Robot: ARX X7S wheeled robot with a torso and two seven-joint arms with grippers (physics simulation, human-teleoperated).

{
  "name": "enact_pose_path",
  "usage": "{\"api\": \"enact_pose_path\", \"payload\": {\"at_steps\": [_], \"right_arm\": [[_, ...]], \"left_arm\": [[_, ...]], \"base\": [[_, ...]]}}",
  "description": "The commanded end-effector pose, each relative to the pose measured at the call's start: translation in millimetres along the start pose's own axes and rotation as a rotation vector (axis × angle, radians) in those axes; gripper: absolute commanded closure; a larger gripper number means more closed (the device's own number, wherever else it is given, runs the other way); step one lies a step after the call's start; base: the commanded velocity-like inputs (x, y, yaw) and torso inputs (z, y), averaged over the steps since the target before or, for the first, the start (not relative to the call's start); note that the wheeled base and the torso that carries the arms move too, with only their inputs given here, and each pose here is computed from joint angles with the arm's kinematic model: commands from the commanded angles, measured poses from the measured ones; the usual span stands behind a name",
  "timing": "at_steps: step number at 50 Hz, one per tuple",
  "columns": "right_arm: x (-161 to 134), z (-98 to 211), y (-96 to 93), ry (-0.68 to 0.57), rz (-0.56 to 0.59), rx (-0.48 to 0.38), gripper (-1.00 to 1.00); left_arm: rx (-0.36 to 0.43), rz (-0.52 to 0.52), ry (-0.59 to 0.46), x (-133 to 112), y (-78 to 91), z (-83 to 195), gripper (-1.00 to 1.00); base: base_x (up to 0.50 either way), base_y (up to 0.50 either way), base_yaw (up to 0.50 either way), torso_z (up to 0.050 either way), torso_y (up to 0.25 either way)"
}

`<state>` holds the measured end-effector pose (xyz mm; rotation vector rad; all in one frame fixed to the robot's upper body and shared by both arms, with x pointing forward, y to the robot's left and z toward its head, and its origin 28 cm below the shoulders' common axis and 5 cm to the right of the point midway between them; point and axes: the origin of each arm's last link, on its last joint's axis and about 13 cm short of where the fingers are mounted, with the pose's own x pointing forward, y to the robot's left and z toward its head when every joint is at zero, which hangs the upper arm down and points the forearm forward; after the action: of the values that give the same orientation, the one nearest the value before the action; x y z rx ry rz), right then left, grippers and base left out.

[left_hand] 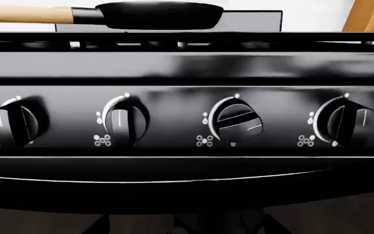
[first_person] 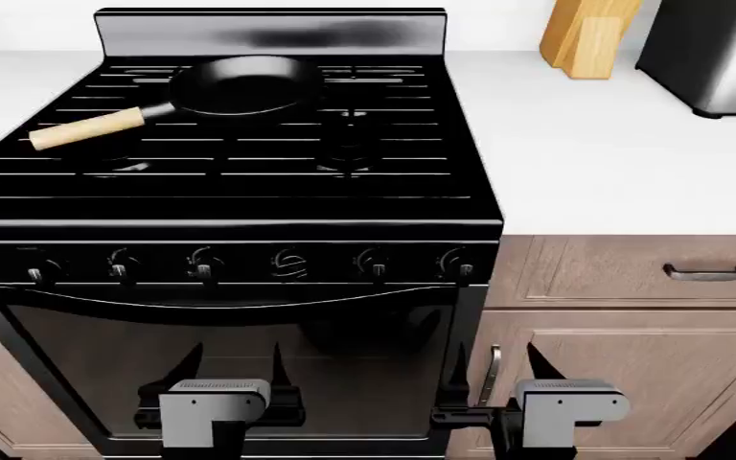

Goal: Turn off the center burner of the stove.

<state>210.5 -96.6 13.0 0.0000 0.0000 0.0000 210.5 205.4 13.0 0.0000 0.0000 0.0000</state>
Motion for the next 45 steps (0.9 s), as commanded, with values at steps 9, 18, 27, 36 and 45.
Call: {"api": "enact_pose_path", "payload": {"at_steps": [9,18,27,36,45], "right_arm": [[-1.0,-2.3,-0.1,0.018,-0.008,-0.004,-1.0],[-1.0,-1.9,-0.2,0.017,-0.008,-0.007,-1.0],[-0.8,-2.2,-0.1,0.02,-0.007,-0.009,-1.0],[-0.4,-2.4,-0.1,0.02,-0.007,-0.009,-1.0],[0.2,-2.8,0.1,0.02,-0.008,-0.005,-1.0]], "left_arm": [[0.003,-0.007,0.008,-0.5,-0.4,-2.2,-1.0],[-0.003,-0.006,0.015,-0.6,-0.4,-2.6,-1.0],[0.003,-0.009,0.025,-1.1,-0.6,-4.2,-1.0],[0.006,-0.008,0.028,-1.5,-0.6,-4.9,-1.0],[0.009,-0.011,0.034,-1.0,-1.1,-5.6,-1.0]], "base": [[0.0,0.0,0.0,0.0,0.0],[0.0,0.04,0.0,0.0,0.0],[0.0,0.11,0.0,0.0,0.0],[0.0,0.12,0.0,0.0,0.0],[0.0,0.12,0.0,0.0,0.0]]}}
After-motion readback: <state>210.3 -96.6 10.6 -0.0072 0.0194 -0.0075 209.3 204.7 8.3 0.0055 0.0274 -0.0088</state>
